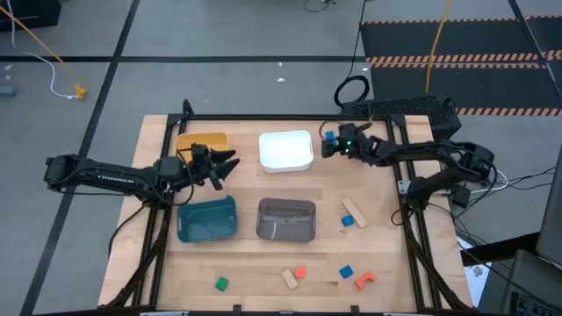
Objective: Sort & place blocks by color
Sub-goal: Put the top blue block into the white bin, then put the middle right brown block into the black bin
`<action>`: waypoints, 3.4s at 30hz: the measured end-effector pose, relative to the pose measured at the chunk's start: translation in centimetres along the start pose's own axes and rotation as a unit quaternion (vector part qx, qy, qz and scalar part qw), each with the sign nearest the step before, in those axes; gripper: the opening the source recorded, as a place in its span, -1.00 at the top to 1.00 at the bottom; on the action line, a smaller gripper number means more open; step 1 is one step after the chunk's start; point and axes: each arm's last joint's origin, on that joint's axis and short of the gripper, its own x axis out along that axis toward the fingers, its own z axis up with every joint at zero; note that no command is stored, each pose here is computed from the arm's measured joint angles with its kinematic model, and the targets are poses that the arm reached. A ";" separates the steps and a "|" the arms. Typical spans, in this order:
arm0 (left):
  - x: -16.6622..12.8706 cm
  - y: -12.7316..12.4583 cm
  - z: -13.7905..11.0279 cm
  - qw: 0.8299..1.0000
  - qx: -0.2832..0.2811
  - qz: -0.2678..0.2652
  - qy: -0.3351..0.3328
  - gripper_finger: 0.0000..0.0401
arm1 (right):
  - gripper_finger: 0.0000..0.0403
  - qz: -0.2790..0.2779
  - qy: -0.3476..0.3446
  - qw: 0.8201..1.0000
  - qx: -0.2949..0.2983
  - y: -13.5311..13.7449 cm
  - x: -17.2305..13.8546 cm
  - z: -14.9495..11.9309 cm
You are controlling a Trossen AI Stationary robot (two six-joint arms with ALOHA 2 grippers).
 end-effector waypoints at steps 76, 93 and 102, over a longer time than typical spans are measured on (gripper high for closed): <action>0.0 0.1 -0.4 1.000 -0.008 0.003 0.022 -0.17 | 0.49 0.179 -0.083 0.980 0.001 4.0 -2.0 1.1; 0.0 0.1 -0.5 1.000 -0.010 0.004 0.025 -0.17 | 0.41 0.211 -0.104 0.967 -0.093 8.4 -2.6 -3.7; 0.0 0.1 -0.5 1.000 -0.013 0.005 0.026 -0.17 | 0.10 0.207 -0.101 0.966 -0.117 8.3 -2.6 -3.8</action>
